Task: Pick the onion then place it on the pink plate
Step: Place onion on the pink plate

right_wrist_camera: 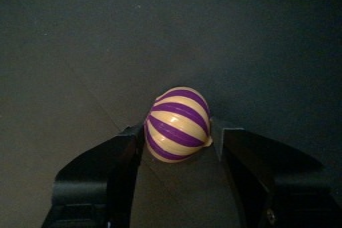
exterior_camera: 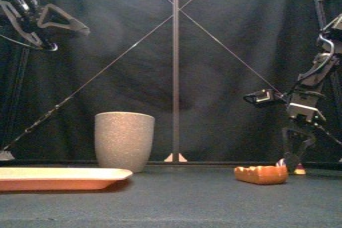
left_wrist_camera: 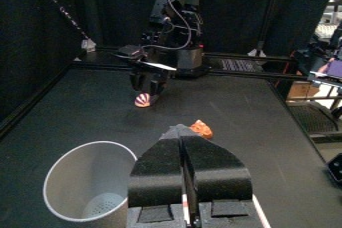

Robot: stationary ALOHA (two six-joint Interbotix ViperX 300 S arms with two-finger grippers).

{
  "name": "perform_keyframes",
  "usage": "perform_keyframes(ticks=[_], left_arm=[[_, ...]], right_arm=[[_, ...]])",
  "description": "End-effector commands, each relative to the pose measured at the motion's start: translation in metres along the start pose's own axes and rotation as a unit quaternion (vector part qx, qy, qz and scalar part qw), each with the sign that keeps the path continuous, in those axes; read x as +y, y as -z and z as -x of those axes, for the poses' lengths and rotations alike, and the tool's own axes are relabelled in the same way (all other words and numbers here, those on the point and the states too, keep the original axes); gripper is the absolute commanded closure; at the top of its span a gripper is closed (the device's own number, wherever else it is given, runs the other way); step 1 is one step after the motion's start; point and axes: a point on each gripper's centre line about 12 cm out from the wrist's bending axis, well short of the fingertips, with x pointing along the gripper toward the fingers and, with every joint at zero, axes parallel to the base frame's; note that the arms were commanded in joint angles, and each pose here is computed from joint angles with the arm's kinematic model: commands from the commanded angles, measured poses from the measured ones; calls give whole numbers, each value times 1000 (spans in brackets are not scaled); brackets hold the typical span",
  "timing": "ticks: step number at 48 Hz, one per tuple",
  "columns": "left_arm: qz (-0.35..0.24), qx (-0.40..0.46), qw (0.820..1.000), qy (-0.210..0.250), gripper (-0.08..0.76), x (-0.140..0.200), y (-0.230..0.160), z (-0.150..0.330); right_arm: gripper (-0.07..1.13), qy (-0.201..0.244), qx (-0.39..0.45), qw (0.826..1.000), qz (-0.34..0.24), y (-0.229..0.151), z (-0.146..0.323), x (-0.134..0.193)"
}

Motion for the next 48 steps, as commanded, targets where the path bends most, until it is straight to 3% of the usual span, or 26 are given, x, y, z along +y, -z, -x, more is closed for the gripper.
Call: perform_keyframes(ticks=[1,13,25,38,48], left_arm=[[2,-6,1000,0,447,0,-4,-1],[9,-3,1000,-2,447,0,-1,-1],[8,-3,1000,-2,447,1,-1,-1],[7,-4,1000,-5,447,2,-1,-1],[7,-3,1000,-8,447,3,-1,0]], right_arm=[[283,-1,-13,1000,-1,-6,2,1],[283,-12,-34,999,7,-16,10,9],[283,-56,-114,991,37,-47,45,41],[283,-153,-211,961,88,-83,81,118],[283,-199,-226,946,124,-98,71,177]])
